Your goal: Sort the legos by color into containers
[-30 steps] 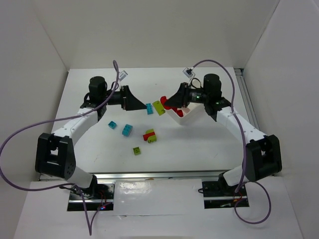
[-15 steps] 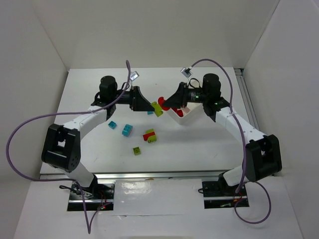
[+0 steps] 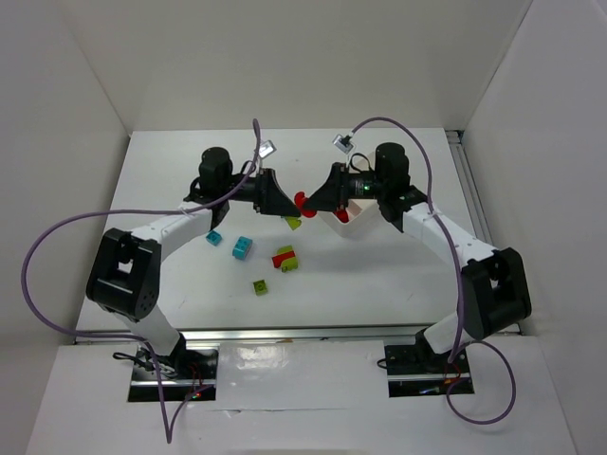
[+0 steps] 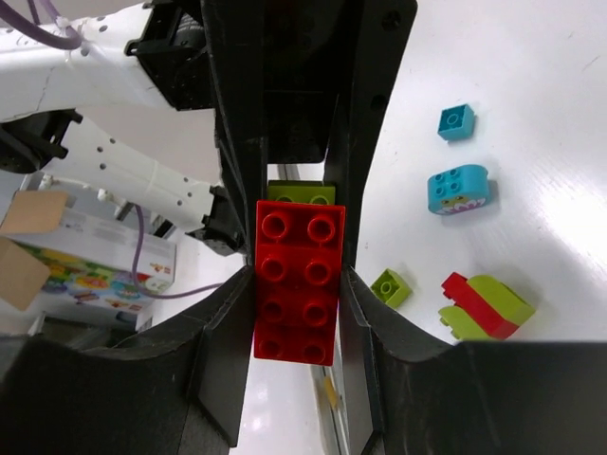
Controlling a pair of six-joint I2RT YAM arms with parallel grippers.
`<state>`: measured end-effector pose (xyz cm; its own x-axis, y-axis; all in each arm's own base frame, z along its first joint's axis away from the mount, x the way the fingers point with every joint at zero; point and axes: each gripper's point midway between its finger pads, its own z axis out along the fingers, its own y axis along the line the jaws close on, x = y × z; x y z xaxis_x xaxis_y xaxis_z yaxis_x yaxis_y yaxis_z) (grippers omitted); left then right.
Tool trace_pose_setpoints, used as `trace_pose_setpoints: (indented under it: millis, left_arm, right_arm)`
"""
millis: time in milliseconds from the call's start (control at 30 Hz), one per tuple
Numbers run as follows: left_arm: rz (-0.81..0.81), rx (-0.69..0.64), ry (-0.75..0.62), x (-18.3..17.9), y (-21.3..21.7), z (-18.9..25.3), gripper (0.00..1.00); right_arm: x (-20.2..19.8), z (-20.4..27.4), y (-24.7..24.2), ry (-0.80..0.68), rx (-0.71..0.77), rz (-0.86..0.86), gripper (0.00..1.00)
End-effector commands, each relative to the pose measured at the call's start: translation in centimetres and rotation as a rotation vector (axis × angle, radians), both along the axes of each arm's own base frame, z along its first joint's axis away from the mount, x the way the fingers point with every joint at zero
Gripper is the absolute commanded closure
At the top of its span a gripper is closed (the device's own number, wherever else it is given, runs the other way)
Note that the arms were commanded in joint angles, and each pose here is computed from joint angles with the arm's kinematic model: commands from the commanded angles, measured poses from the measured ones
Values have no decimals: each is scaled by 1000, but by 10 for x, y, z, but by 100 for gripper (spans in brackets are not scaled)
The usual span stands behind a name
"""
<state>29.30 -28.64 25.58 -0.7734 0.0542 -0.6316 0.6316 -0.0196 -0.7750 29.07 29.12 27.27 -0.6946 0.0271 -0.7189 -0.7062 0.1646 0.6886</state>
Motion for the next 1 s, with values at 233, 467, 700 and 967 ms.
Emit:
trace_pose_setpoints:
  millis: [233, 467, 700, 967]
  left_arm:
    - [-8, 41, -46, 9, 7, 2, 100]
    - [85, 100, 3, 29, 25, -14, 100]
    - [218, 174, 37, 52, 33, -20, 100]
    - [271, 193, 44, 62, 34, -18, 100]
  right_arm:
    - [48, 9, -36, -59, -56, -295, 80]
    - [105, -37, -96, 12, -365, -753, 80]
    - [135, -98, -108, 22, -641, -879, 77]
    - [149, -142, -101, 32, -779, -881, 73]
